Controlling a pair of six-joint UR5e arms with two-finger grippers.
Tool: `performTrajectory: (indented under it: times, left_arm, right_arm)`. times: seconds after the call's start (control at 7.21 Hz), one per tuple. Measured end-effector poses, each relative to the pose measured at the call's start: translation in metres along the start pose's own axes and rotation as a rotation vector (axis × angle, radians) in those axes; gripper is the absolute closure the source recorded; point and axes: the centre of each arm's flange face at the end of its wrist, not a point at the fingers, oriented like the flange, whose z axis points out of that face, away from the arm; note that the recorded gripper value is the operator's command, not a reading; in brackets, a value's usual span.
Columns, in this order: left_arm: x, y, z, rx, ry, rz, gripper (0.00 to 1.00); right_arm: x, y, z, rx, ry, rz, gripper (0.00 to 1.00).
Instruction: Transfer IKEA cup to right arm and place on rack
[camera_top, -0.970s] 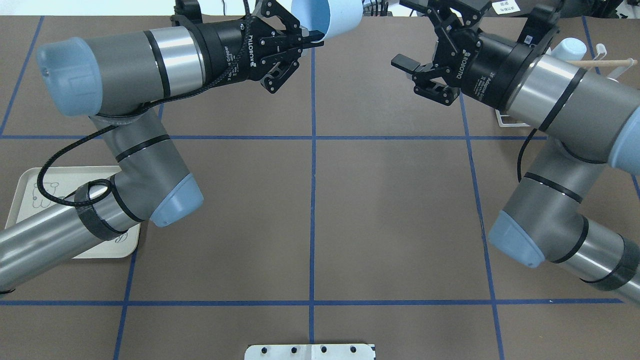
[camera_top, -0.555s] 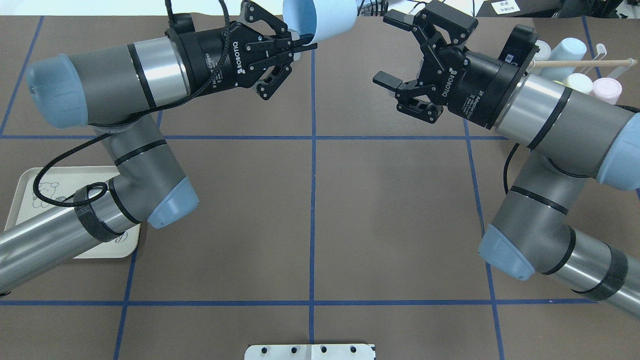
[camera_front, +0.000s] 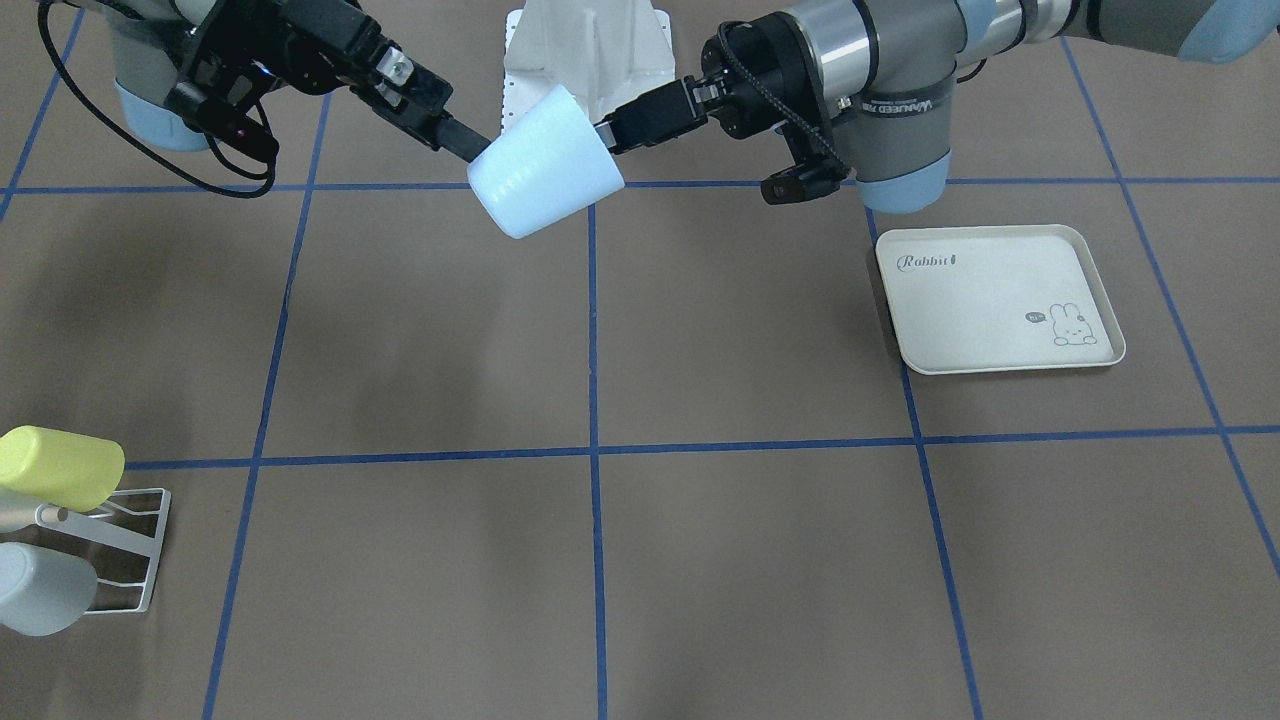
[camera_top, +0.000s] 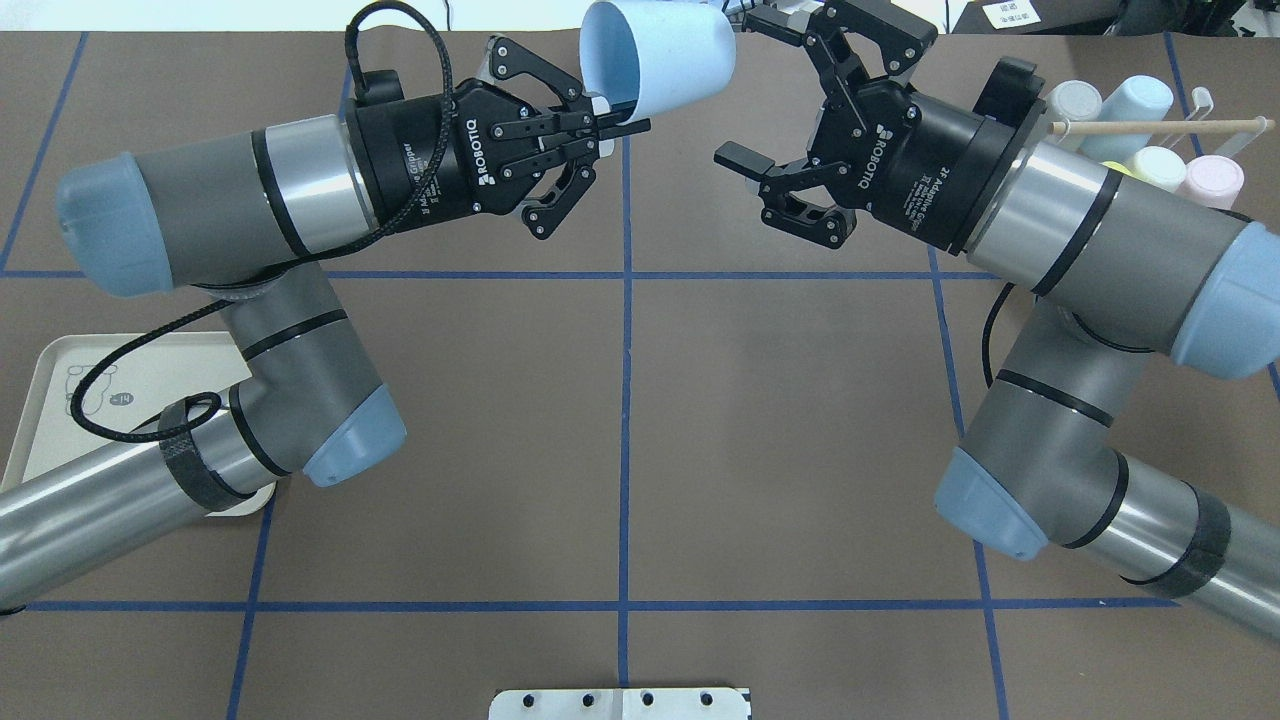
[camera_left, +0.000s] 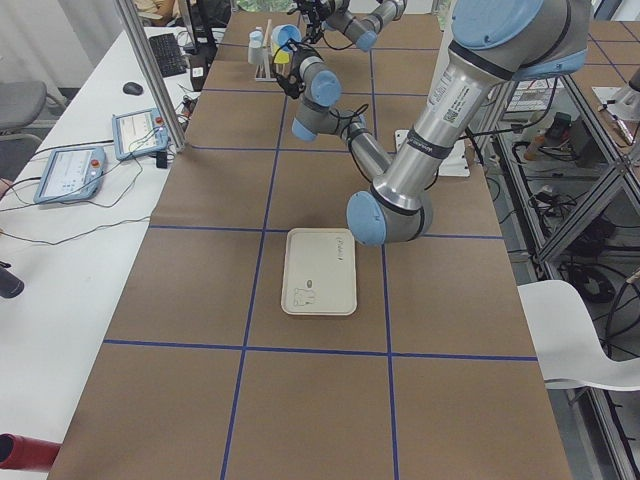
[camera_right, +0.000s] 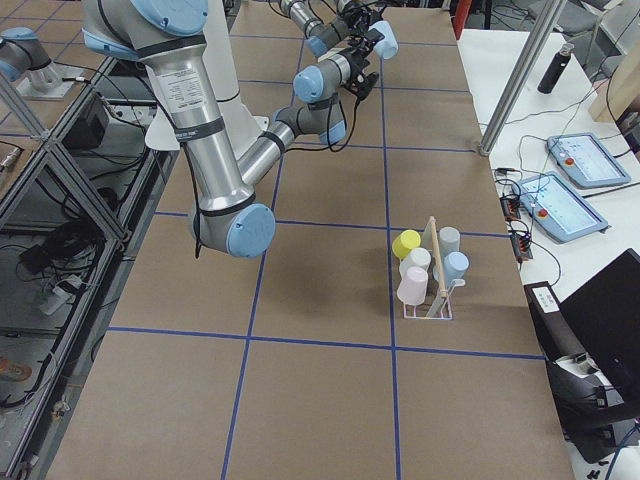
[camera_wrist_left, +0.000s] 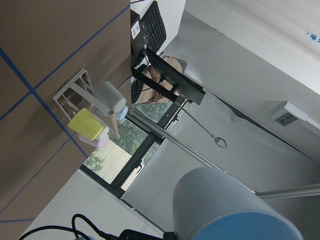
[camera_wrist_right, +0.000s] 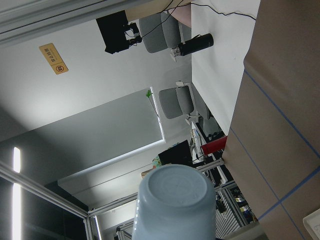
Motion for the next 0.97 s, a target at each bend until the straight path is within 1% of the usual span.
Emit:
performTrajectory:
  times: [0.28,0.69,0.83,0.97]
  left_arm:
    - [-0.004,0.012,0.000,-0.024,-0.001,-0.015,1.00]
    - [-0.011,0.021,0.003,-0.044,-0.008,-0.028,1.00]
    - [-0.015,0.024,0.004,-0.050,-0.012,-0.032,1.00]
    - [-0.017,0.026,0.004,-0.054,-0.014,-0.035,1.00]
  right_arm:
    - [0.001,0.005,0.005,-0.007,0.001,0.007,0.03]
    - [0.001,0.005,0.008,-0.006,0.000,0.008,0.08]
    - [0.000,0.005,0.009,-0.007,-0.001,0.008,0.24]
    - [0.000,0.006,0.009,-0.007,-0.001,0.008,0.57]
